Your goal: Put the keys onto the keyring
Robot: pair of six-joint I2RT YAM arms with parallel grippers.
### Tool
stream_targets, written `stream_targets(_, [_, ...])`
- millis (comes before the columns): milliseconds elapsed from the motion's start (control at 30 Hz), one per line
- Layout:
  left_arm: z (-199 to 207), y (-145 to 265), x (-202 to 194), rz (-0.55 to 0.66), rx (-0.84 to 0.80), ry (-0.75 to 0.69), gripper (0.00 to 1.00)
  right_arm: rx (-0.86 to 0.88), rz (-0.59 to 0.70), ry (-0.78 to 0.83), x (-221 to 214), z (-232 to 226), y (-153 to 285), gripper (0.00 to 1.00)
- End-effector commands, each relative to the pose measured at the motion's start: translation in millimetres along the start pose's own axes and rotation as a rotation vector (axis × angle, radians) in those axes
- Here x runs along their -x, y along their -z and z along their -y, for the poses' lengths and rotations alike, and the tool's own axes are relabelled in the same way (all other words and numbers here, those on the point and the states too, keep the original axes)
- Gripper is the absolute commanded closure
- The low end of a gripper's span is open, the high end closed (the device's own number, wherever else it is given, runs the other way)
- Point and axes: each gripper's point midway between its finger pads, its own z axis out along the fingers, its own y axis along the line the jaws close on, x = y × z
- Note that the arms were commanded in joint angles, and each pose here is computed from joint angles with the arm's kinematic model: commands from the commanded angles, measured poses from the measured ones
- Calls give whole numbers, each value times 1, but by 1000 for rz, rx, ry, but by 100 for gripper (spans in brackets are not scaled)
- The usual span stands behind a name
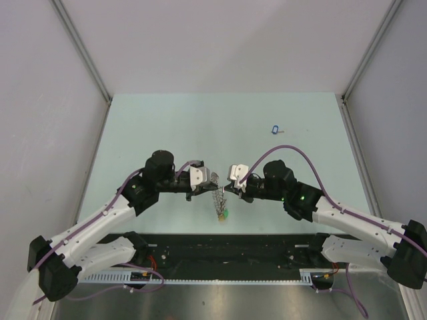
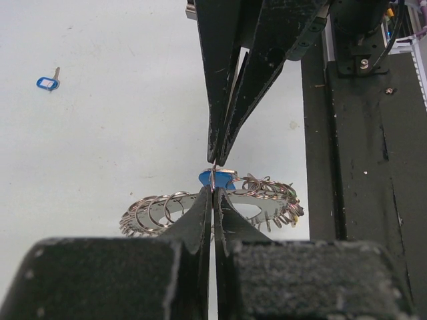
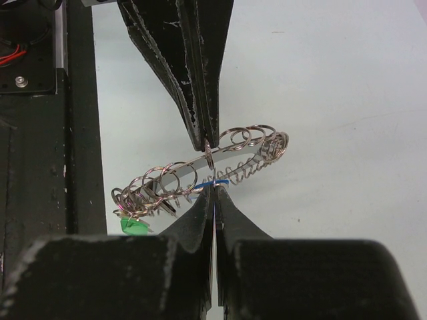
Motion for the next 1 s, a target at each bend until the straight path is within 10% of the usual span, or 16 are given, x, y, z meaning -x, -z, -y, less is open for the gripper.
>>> stream_targets(0, [-12, 4, 25, 72, 46, -73, 100, -3, 47, 28, 13, 4, -1, 100])
stream_targets(967, [-7, -1, 21, 59, -7, -51, 100, 8, 62, 30, 17, 1, 1, 100])
